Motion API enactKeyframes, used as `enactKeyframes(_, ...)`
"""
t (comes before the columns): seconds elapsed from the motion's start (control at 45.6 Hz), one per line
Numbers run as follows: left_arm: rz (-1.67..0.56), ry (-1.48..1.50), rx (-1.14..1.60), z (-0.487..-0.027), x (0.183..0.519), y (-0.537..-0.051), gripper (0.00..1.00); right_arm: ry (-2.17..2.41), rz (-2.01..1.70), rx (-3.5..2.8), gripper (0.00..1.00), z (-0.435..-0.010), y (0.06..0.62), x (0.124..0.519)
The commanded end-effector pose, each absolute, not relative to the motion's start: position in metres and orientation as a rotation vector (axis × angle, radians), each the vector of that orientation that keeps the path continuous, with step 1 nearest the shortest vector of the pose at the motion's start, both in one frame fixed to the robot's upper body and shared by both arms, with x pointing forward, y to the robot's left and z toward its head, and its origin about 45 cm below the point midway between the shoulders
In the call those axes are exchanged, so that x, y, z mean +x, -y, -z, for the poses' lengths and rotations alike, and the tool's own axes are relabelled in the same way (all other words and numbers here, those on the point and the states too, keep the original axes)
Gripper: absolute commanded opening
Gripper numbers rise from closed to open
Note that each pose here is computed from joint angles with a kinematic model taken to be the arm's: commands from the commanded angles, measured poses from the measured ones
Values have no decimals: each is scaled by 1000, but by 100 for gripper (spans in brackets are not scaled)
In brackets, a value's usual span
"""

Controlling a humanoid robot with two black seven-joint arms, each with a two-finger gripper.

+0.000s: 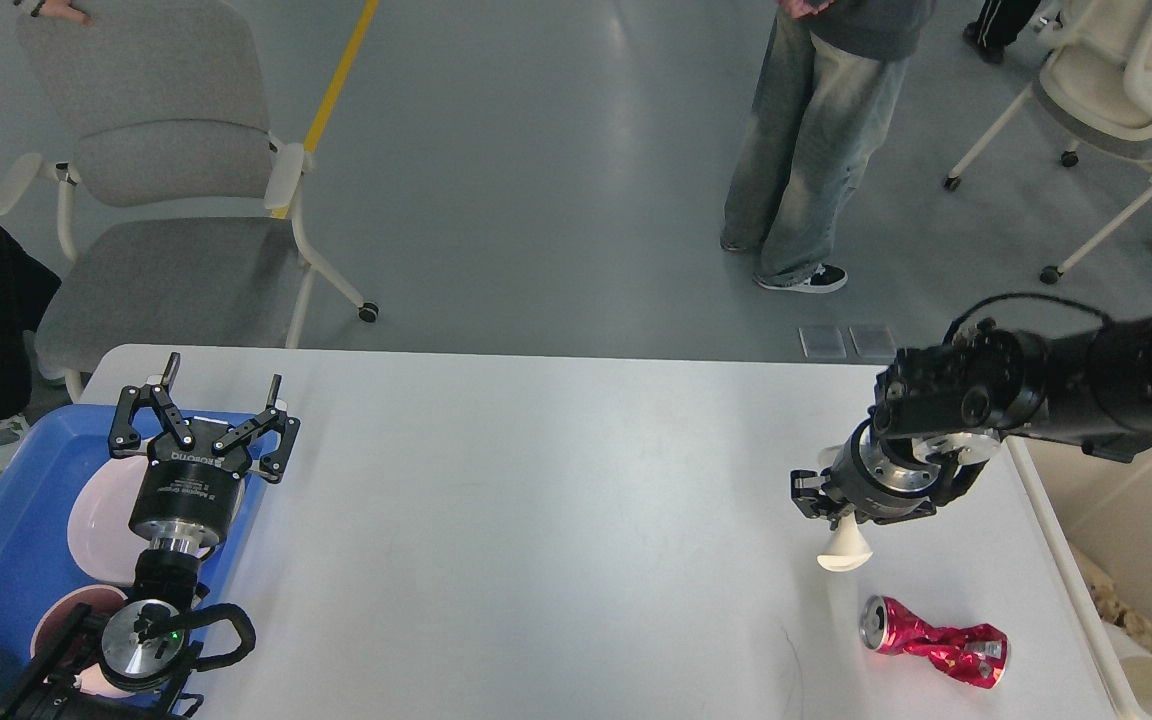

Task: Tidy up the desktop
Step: 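Carry the paper cup into the white bin and release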

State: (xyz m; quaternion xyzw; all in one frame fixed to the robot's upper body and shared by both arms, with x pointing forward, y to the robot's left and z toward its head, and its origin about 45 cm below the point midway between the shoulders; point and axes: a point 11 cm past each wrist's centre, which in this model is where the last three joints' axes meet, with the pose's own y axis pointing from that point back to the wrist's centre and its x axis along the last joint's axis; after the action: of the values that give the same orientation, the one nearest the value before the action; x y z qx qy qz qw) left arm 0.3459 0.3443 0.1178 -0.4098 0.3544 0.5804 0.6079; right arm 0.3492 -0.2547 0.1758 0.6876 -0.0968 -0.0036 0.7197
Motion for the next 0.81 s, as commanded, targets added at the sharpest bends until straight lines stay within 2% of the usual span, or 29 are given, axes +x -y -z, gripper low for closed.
enactKeyframes(0.0, -1341, -819, -947, -118, 346, -344, 96, 218, 33, 1490, 0, -242, 263, 347)
enactKeyframes(0.175, -1341, -818, -946, -118, 346, -345, 96, 189, 88, 1481, 0, -338, 272, 330)
enactKeyframes(0.307, -1343, -818, -945, -118, 346, -345, 96, 268, 116, 1547, 0, -378, 279, 316)
enactKeyframes(0.591, -1343, -819, -947, -118, 346, -345, 96, 412, 139, 1584, 0, -390, 315, 319)
enactKeyframes(0.789, -1343, -819, -947, -118, 346, -345, 96, 663, 229, 1500, 0, -366, 416, 334)
